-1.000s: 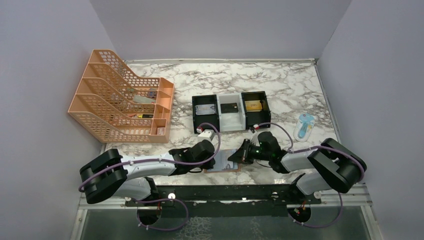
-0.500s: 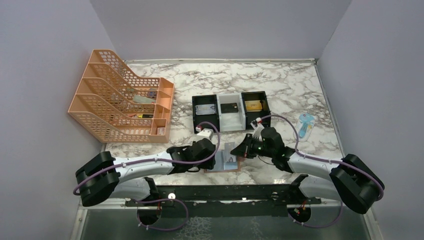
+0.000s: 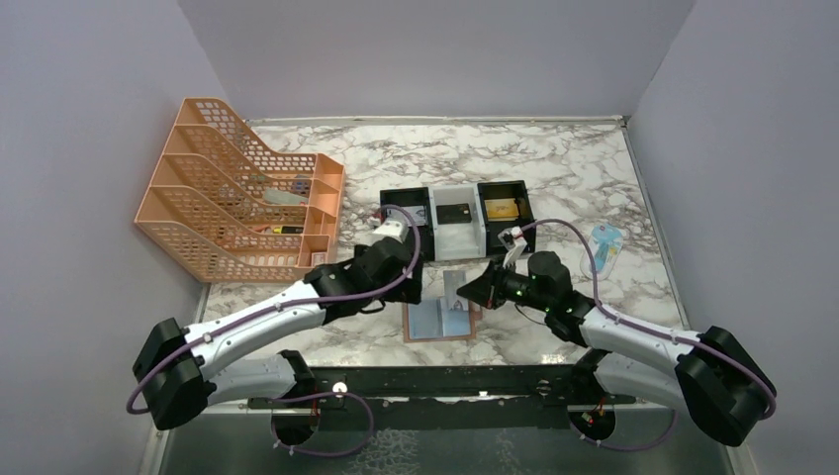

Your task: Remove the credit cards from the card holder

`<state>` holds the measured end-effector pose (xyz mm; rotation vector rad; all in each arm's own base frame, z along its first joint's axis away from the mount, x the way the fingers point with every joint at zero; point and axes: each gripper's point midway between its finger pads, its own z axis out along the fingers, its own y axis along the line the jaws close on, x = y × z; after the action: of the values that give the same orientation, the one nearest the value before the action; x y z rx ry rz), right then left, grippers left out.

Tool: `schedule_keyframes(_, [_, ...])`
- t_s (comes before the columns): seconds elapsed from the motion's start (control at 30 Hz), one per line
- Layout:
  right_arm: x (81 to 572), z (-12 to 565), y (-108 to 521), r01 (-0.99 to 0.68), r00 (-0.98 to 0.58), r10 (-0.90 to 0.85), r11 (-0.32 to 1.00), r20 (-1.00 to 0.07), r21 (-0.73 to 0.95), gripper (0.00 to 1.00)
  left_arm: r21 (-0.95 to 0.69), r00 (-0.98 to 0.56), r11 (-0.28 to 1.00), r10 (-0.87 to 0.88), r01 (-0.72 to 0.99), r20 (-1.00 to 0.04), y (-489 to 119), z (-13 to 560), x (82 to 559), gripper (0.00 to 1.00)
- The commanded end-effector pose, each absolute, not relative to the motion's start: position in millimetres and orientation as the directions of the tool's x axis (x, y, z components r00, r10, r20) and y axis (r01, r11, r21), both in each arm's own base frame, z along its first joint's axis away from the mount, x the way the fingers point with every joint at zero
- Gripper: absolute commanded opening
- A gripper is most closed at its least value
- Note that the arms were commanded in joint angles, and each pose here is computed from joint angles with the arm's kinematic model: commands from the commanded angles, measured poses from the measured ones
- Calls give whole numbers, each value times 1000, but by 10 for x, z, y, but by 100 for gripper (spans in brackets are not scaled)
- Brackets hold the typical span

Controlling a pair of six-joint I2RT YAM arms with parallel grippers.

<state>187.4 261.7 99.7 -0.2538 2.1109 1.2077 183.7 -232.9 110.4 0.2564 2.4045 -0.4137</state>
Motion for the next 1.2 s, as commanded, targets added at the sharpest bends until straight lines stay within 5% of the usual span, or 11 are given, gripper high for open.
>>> schedule_keyframes(0.0, [2050,1449,2660,-640,-574,171,517,-801,568,1,-198,-761,960,24,198,-648,-1845,1277,2039,99])
schedule_keyframes(0.6, [2593,2061,2919,-835,-152,-33,539,-988,111,1,-88,-548,996,-80,-13,-833,-929,1741,2220,99])
schedule_keyframes(0.9, [2841,2124,3061,-836,156,-205,494,-966,-239,1,-25,-582,999,-32,-21,-813,-894,1665,2233,99])
schedule_keyframes(1.17, [3044,1979,3332,-837,226,-329,416,-917,-356,1,-41,-543,997,-68,-61,-837,-799,1765,2226,99])
